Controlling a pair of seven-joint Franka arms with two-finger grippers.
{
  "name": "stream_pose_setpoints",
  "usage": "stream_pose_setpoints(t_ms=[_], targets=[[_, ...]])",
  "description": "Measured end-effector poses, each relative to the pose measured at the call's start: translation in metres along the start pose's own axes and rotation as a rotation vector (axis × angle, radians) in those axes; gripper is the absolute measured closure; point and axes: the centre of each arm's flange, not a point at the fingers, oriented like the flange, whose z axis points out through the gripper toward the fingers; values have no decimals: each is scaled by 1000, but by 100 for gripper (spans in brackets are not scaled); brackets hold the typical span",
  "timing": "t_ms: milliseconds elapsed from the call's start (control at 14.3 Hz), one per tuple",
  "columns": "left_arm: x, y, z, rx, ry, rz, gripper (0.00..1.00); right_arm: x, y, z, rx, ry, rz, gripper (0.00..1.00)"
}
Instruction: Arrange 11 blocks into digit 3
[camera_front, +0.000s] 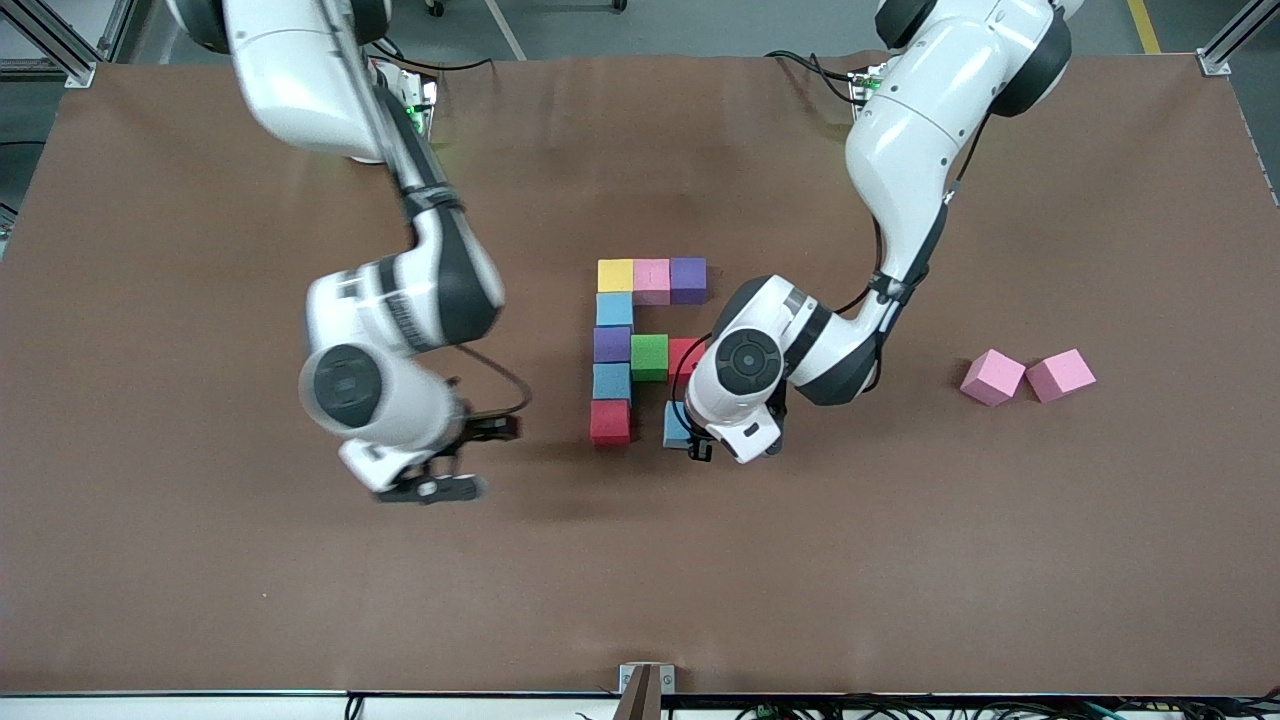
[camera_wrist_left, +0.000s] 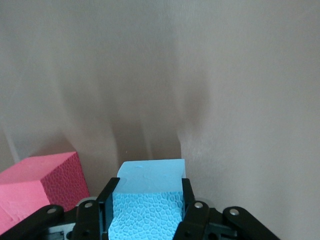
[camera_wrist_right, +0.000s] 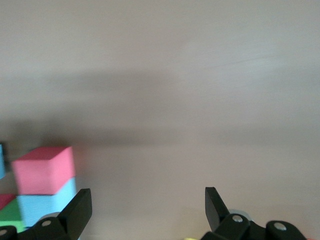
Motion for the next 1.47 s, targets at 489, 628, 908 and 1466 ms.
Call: stream_pose_setpoints(t_ms=[489,628,908,1466], targets=[[-20,-2,18,-1,5,23,47,8,149,-48,-58,-68,110,0],[-24,-1,16,-7,2,27,47,2,161,-65,-62,-61,128,0],[-28,-2,13,-12,0,32,47,-12,173,-100,-82,-50,137,0],[-34,-2,17,-11,-8,-7,47,-55,219,-150,-75,-54,116,0]])
